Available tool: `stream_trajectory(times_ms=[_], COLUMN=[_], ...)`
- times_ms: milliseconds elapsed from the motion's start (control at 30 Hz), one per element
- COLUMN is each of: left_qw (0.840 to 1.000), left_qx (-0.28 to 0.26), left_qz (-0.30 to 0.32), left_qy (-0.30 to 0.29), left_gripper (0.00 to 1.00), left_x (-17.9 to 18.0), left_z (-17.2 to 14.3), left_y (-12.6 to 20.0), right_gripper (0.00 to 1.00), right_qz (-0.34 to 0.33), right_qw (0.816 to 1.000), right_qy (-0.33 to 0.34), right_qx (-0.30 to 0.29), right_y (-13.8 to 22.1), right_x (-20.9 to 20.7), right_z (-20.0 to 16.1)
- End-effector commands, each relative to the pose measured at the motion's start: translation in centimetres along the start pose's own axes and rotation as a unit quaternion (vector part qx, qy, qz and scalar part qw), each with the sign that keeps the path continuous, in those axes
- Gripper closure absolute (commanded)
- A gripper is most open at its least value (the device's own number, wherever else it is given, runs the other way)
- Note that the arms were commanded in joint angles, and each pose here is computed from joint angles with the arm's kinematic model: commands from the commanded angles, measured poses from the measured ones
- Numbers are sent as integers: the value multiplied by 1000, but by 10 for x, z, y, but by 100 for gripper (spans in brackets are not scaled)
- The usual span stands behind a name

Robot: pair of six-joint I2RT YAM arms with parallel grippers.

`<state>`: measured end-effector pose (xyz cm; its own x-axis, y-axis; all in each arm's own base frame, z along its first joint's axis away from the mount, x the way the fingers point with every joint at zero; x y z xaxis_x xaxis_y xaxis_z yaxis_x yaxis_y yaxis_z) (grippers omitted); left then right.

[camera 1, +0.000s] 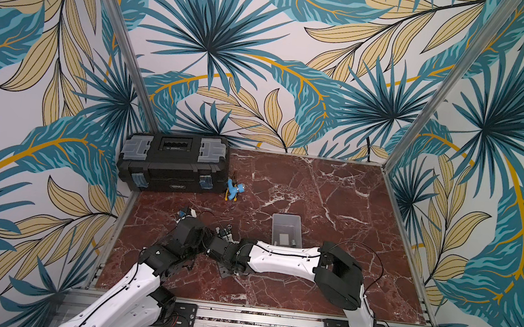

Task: Put the socket on the desktop into the storage box
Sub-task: Pick up the socket head at the center of the board.

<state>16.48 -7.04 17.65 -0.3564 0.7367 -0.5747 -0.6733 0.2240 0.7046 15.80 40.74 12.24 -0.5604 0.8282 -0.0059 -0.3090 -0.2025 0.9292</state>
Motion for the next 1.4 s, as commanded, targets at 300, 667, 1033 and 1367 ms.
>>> stream_trajectory(times_ms=[300, 667, 1033, 1367], left_qw=[1000, 1000, 989, 954], left_qx=[-3, 14, 67, 99], left_qz=[1, -4, -128, -258], left_qy=[1, -15, -33, -117], left_gripper=[52, 48, 46, 45], left_x=[4, 3, -25, -69], left_z=[-1, -4, -7, -21], left_y=[-4, -8, -15, -1], right_gripper=[84, 99, 100, 100], right_qz=[-19, -46, 37, 145], right_qw=[1000, 997, 978, 935], right_qy=[0, -25, -124, -237], right_qx=[18, -50, -166, -220], right_y=[-9, 38, 116, 152], right_x=[-4, -29, -74, -151], right_z=[-13, -12, 3, -14])
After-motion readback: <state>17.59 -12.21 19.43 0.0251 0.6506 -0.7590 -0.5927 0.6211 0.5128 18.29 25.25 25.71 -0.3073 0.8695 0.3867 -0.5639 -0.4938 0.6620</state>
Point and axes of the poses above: each gripper's point midway between its finger pads, its own y axis back along the fingers, its own x axis along the line the jaws close on, z = x × y, the point moved 10 cm from there along y, back along the fingers, and after that the axes turned 8 degrees about y, right-handed, at the moved point
